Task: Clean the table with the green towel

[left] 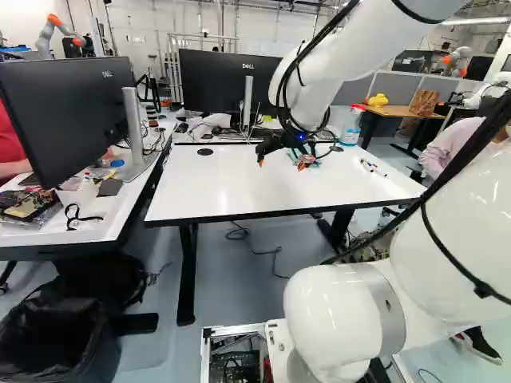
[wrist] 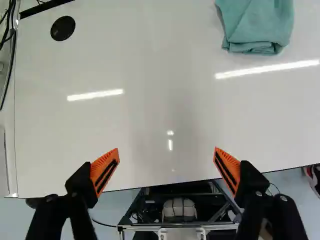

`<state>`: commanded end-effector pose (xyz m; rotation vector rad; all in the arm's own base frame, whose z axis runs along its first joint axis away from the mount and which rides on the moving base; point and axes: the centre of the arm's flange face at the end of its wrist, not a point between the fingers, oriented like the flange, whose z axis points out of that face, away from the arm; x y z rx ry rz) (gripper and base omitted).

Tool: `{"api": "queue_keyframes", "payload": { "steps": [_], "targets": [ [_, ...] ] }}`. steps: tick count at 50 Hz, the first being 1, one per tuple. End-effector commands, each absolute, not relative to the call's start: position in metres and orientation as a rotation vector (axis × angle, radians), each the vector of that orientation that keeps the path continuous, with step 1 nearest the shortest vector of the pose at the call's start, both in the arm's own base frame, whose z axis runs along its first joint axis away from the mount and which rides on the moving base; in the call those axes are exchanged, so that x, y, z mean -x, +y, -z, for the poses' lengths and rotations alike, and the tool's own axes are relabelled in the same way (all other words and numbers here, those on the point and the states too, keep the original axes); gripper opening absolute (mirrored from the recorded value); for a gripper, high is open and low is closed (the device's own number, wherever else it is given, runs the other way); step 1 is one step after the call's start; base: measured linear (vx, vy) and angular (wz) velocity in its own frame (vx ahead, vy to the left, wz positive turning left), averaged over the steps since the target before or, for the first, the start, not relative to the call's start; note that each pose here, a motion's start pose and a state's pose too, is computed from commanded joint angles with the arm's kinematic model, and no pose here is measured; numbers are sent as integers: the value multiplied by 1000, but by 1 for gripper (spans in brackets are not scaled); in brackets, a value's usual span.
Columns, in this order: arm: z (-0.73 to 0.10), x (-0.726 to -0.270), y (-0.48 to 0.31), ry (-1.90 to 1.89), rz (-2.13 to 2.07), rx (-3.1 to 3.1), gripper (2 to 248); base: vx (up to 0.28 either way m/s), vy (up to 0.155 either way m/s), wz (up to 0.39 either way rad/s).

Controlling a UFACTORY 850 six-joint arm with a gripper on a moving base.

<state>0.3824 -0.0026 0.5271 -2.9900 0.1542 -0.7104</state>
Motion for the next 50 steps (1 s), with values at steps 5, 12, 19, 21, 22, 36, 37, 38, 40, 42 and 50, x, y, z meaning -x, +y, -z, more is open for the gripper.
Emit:
{"api": "queue_keyframes", "payload": {
  "steps": [5, 12, 19, 21, 22, 36, 37, 38, 40, 42, 50],
  "targets": [
    [-522, -382, -3, 153, 739, 2987, 247, 0, 0, 0],
    [-514, -380, -3, 151, 783, 2981, 247, 0, 0, 0],
    [-506, -378, -3, 147, 832, 2974, 247, 0, 0, 0],
    [-503, -377, -3, 146, 847, 2972, 247, 0, 0, 0],
    [-502, -377, -3, 146, 854, 2970, 247, 0, 0, 0],
    [-482, -371, -4, 136, 972, 2948, 247, 0, 0, 0],
    [-480, -371, -4, 135, 981, 2946, 247, 0, 0, 0],
    [-479, -370, -4, 134, 991, 2944, 247, 0, 0, 0],
    [-476, -369, -4, 132, 1009, 2940, 247, 0, 0, 0],
    [-473, -368, -4, 130, 1028, 2935, 247, 0, 0, 0],
    [-460, -362, -4, 121, 1107, 2914, 247, 0, 0, 0]
  ]
}}
